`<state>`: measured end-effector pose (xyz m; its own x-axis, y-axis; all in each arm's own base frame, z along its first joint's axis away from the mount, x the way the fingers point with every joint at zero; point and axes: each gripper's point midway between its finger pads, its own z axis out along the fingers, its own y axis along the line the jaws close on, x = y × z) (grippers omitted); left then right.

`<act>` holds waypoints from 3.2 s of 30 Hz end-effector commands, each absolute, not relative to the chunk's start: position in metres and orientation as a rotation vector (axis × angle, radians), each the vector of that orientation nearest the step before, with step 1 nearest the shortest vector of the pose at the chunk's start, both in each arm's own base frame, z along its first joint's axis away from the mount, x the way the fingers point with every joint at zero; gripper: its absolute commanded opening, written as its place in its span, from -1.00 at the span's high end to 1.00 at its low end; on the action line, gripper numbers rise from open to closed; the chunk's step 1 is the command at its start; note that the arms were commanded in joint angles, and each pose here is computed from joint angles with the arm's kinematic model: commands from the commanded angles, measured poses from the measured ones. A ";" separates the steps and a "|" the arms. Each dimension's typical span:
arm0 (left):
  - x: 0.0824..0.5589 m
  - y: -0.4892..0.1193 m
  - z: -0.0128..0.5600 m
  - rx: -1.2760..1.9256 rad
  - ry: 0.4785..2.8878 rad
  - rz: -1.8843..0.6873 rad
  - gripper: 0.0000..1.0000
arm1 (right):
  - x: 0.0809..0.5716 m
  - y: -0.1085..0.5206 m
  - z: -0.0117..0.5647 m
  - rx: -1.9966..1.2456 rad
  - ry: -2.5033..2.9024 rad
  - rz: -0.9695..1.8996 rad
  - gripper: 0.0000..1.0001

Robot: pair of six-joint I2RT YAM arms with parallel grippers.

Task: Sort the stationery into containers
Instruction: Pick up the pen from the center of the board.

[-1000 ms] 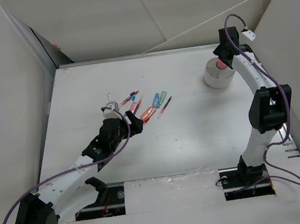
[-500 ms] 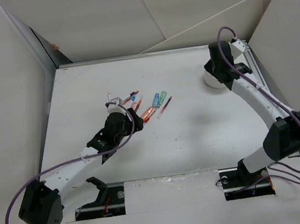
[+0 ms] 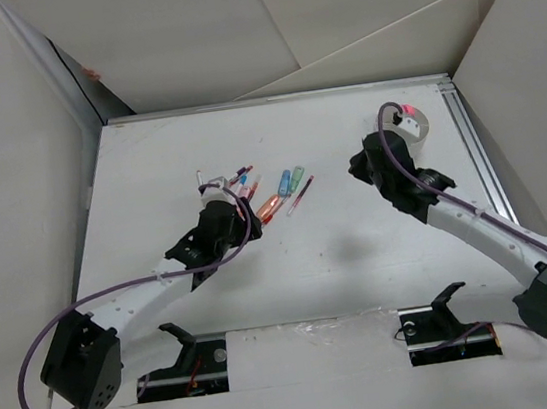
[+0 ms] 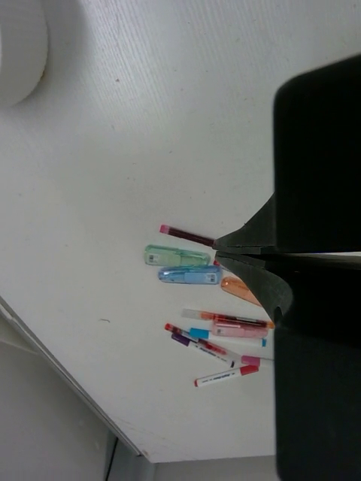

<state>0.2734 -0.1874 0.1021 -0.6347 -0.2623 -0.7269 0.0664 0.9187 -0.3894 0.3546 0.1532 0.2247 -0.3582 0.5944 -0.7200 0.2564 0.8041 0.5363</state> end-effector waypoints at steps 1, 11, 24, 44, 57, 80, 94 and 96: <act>0.281 -0.188 0.111 -0.123 2.194 -0.460 -0.21 | 0.355 0.154 0.241 0.652 1.842 0.470 1.00; 0.277 -0.187 0.104 -0.102 2.226 -0.443 -0.18 | 0.351 0.161 0.233 0.654 1.834 0.505 0.93; 0.288 -0.183 0.095 -0.060 2.261 -0.332 -0.18 | 0.354 0.164 0.229 0.640 1.852 0.498 0.28; 0.313 -0.218 0.056 0.184 2.323 -0.332 -0.18 | 0.356 0.172 0.218 0.616 1.889 0.484 0.26; 0.313 -0.234 0.028 0.347 2.374 -0.216 0.05 | 0.354 0.179 0.222 0.600 1.888 0.502 0.24; 0.245 -0.258 0.059 0.411 2.371 -0.492 1.00 | 0.352 0.175 0.233 0.607 1.858 0.515 0.12; 0.232 -0.301 0.168 0.415 2.086 -0.912 1.00 | 0.336 0.223 0.243 0.359 1.952 0.763 -0.67; 0.232 -0.305 0.173 0.414 2.069 -0.941 1.00 | 0.328 0.237 0.248 0.284 1.965 0.846 -0.76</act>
<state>0.2329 -0.2866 0.1374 -0.6501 0.0272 -0.7593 0.5178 0.7473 -0.4165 0.3321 0.2077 0.1984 -0.5193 0.5305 -0.6700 0.0561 0.8035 0.5927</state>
